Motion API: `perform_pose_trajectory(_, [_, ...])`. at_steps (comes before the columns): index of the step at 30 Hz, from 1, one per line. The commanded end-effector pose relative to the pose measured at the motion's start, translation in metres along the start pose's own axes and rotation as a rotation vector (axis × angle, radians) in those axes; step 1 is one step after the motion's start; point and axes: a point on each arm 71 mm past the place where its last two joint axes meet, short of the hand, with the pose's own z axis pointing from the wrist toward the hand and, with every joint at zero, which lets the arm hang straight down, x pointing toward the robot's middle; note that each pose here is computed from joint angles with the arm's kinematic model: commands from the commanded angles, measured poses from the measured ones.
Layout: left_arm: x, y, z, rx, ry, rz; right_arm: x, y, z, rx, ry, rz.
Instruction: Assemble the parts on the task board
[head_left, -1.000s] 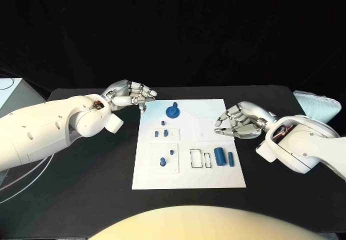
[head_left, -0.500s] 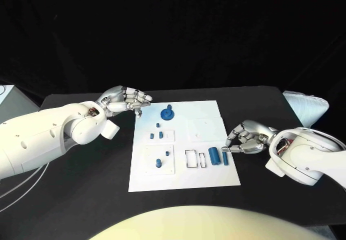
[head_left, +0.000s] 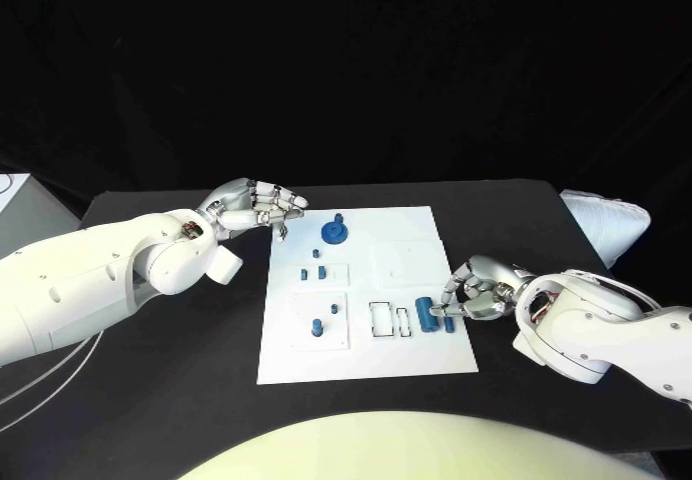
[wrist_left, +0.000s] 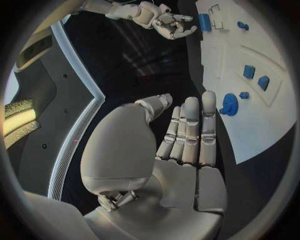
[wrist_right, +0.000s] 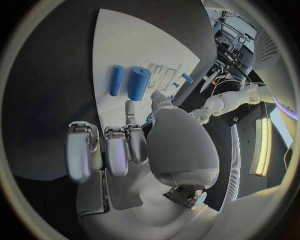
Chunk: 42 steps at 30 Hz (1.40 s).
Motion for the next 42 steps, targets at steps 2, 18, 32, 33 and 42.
perform_pose_trajectory(2, [0.001,-0.0001,0.0002,0.016,0.0,-0.016,0.003,0.0,0.003,0.019,-0.024,-0.018])
perform_pose_trajectory(18, [0.0007,0.0014,-0.0008,0.011,0.001,-0.021,0.026,0.005,0.015,0.032,0.033,-0.072])
perform_pose_trajectory(32, [0.0007,0.0016,-0.0016,0.008,0.006,-0.022,0.039,0.012,0.027,0.035,0.06,-0.099])
perform_pose_trajectory(33, [0.0005,0.0016,-0.0017,0.007,0.006,-0.022,0.039,0.013,0.028,0.037,0.062,-0.1])
perform_pose_trajectory(42, [0.0,0.0022,-0.0021,0.003,0.009,-0.023,0.042,0.014,0.031,0.048,0.075,-0.084])
